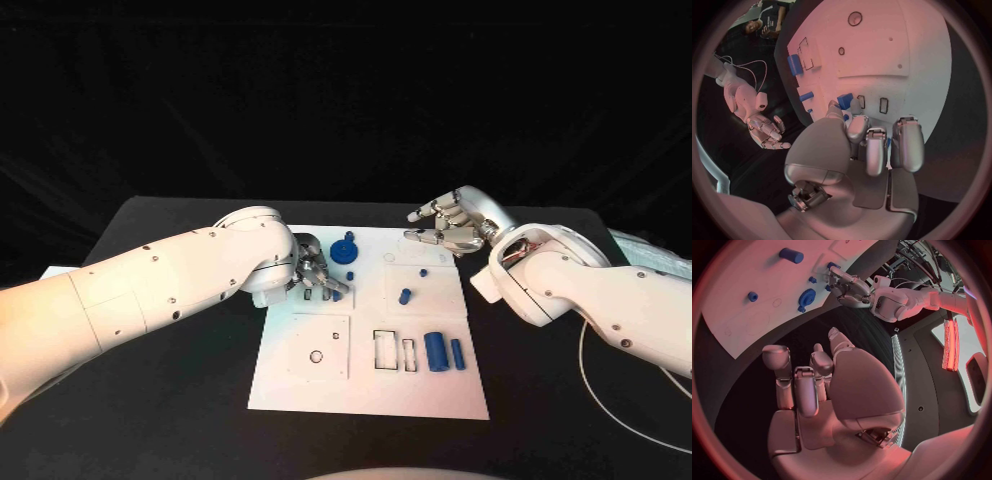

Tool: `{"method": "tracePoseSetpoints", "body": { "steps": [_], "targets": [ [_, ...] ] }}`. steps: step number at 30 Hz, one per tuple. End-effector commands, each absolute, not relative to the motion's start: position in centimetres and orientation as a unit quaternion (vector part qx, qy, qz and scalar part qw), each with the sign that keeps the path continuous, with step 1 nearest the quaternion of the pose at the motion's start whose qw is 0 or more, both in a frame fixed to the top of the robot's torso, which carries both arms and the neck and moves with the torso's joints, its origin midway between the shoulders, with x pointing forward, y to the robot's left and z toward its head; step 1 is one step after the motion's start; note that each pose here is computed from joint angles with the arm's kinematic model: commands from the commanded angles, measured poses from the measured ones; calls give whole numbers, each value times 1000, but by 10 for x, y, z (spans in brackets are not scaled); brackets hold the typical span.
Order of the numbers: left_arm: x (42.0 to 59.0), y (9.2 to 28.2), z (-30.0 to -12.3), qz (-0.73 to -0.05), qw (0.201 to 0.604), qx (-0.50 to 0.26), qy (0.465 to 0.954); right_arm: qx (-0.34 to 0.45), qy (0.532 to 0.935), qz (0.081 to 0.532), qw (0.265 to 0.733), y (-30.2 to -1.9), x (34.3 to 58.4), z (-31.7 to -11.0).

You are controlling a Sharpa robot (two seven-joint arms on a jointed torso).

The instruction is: Assemble the parts on the task board

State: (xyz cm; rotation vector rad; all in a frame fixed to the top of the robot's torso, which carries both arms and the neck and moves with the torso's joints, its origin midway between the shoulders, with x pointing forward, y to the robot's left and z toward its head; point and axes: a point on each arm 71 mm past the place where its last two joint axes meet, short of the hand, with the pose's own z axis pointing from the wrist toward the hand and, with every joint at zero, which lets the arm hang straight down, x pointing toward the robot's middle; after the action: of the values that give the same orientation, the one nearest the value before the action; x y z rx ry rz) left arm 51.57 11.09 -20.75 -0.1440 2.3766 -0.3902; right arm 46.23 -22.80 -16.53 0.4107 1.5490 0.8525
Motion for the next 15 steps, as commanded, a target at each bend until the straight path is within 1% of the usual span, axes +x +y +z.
{"method": "tracePoseSetpoints", "body": {
  "steps": [1, 15],
  "targets": [
    [515, 110, -209, -148, 346, -44, 925, 172, 678, 372, 610, -226, 462, -167],
    [512, 109, -209, -160, 339, -52, 926, 170, 681, 373, 607, -225, 461, -168]
  ]
}}
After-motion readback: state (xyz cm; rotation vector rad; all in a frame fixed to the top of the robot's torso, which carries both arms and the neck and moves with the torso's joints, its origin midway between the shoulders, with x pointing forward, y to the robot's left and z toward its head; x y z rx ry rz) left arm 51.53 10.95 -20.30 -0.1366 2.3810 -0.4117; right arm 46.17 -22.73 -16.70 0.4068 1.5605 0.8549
